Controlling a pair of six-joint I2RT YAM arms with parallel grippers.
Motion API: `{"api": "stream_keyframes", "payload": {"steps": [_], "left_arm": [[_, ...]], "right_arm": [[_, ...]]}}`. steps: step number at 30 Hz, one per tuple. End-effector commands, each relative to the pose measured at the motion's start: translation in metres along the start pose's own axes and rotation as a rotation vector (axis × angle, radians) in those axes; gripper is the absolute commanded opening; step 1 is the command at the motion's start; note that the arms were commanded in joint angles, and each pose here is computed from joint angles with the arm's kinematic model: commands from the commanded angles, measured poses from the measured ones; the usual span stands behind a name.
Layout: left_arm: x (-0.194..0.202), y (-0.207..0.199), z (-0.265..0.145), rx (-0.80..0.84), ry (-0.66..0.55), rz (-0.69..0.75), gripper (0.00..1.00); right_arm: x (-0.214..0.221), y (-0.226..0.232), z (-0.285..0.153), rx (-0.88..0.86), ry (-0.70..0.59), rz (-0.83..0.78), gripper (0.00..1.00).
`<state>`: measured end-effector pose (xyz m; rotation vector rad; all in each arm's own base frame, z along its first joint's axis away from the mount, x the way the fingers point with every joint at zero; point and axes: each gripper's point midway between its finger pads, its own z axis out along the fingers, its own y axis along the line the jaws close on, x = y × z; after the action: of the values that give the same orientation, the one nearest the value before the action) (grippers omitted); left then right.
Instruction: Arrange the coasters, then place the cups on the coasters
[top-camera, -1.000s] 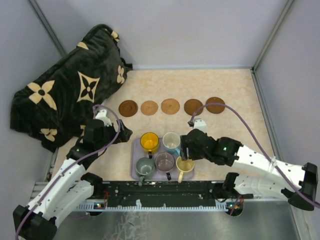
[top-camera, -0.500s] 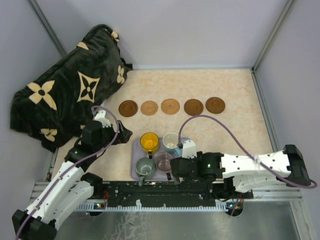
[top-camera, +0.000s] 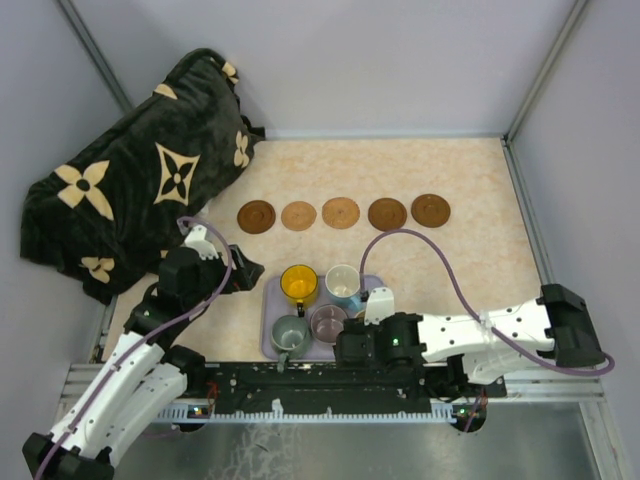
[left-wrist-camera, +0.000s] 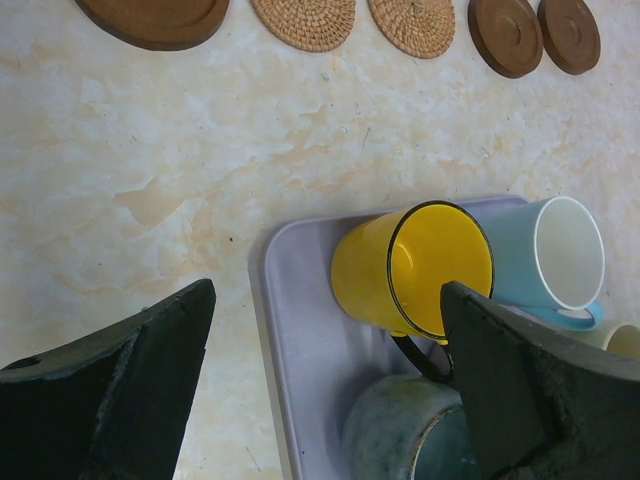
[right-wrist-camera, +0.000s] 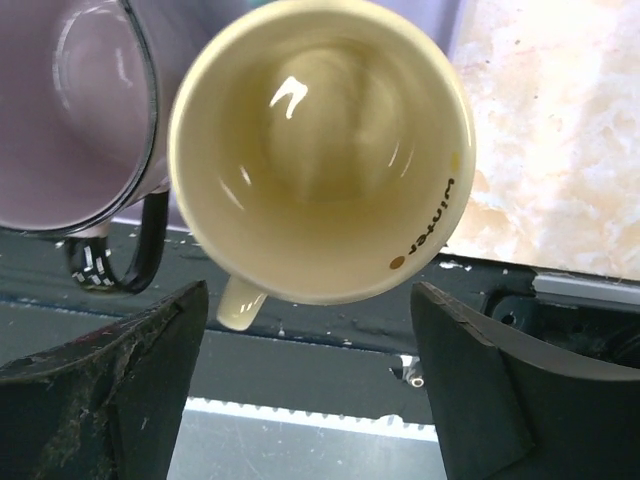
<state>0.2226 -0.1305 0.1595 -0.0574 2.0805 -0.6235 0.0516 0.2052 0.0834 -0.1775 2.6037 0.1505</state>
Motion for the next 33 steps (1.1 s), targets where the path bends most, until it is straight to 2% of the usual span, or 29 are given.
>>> {"api": "stream_keyframes", "payload": {"steps": [1, 7, 10, 28, 31, 33], "left_arm": [[0.004, -0.005, 0.002, 0.026, 0.016, -0.003, 1.0], [0.003, -0.007, 0.004, 0.036, 0.015, -0.002, 1.0], [0.002, -0.007, 0.005, 0.037, 0.012, -0.003, 1.0], [0.008, -0.002, 0.007, 0.022, 0.014, -0.004, 1.0], [0.007, -0.002, 0.007, 0.022, 0.009, -0.004, 1.0], [0.006, -0.002, 0.007, 0.021, 0.008, -0.003, 1.0]], "right_arm": [[-0.008, -0.01, 0.004, 0.086, -0.06, 0.068, 0.78], [0.005, -0.025, 0.004, 0.134, -0.026, 0.088, 0.5], [0.013, -0.032, 0.005, 0.135, 0.0, 0.09, 0.43], [0.009, -0.013, 0.016, 0.098, -0.039, 0.057, 0.44], [0.008, -0.014, 0.02, 0.105, -0.056, 0.054, 0.41], [0.007, -0.015, 0.022, 0.115, -0.067, 0.056, 0.33]]}}
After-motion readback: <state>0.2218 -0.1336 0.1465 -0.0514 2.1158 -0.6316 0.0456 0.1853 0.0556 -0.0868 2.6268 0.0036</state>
